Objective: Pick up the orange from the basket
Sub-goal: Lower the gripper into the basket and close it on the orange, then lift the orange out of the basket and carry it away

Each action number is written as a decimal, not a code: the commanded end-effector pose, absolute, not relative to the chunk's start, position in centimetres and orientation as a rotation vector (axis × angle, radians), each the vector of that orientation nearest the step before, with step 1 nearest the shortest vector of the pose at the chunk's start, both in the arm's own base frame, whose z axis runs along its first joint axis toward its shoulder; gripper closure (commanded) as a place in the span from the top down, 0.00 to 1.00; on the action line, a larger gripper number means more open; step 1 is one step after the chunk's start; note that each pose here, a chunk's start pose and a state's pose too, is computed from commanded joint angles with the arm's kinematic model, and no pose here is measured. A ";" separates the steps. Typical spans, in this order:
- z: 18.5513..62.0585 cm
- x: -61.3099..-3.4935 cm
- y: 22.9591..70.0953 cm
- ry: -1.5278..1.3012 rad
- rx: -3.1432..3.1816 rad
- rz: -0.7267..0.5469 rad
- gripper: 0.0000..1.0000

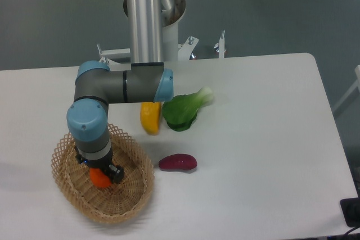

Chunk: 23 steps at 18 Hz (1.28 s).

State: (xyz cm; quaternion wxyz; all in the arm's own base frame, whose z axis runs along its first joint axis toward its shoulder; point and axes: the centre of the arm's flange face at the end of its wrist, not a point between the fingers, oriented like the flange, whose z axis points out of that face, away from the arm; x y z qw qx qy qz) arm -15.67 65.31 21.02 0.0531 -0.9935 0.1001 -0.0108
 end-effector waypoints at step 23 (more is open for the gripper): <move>30.5 -29.4 59.5 0.192 -2.894 0.090 0.60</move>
